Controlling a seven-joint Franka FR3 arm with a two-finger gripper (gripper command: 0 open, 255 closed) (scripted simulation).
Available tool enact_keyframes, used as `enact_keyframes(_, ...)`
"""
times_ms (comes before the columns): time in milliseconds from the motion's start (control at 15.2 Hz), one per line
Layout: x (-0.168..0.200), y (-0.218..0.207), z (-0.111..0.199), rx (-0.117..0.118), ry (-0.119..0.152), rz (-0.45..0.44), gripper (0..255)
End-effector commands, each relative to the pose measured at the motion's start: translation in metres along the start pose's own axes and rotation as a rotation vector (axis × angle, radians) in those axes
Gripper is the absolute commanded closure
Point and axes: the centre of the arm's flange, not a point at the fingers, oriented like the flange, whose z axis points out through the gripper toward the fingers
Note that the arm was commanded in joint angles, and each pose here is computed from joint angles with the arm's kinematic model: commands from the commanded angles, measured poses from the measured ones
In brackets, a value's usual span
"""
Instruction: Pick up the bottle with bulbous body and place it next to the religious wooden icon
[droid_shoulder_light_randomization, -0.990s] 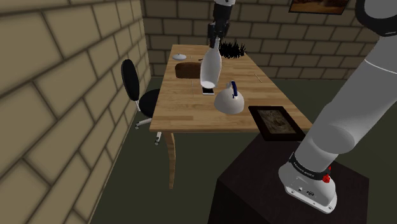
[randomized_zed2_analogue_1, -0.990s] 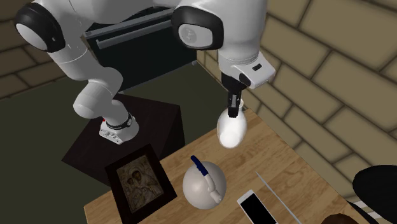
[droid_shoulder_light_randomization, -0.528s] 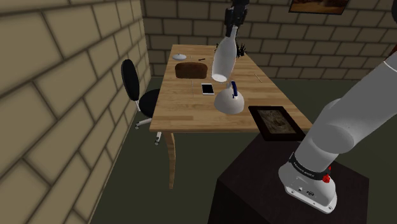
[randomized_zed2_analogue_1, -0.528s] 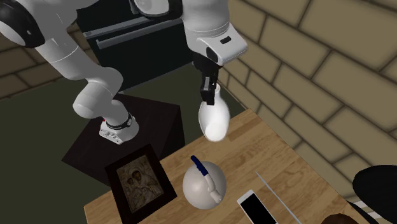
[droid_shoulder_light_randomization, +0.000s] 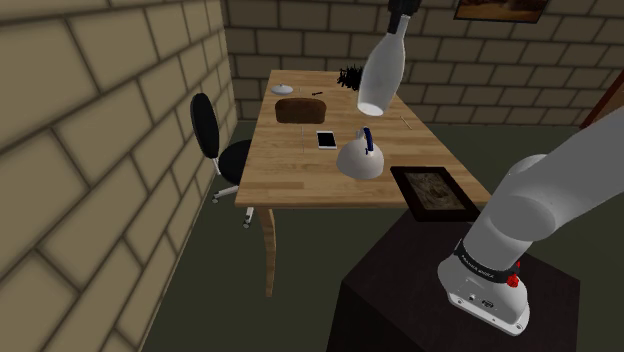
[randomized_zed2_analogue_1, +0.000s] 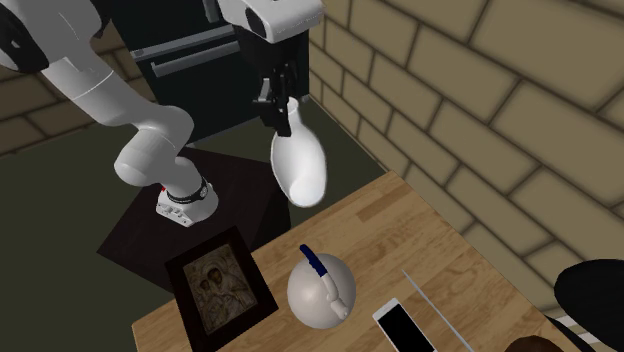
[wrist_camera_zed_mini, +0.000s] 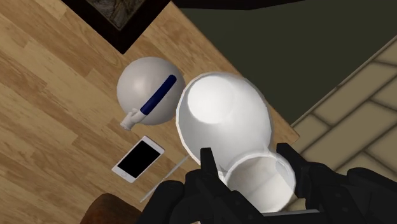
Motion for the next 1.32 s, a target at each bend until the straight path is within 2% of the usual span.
enact_keyframes(0,-0.017,0.004,-0.016,0.001,-0.001,-0.001,255)
enact_keyframes(1254,-0.028,0.005,0.083,0.001,-0.001,-0.001,255)
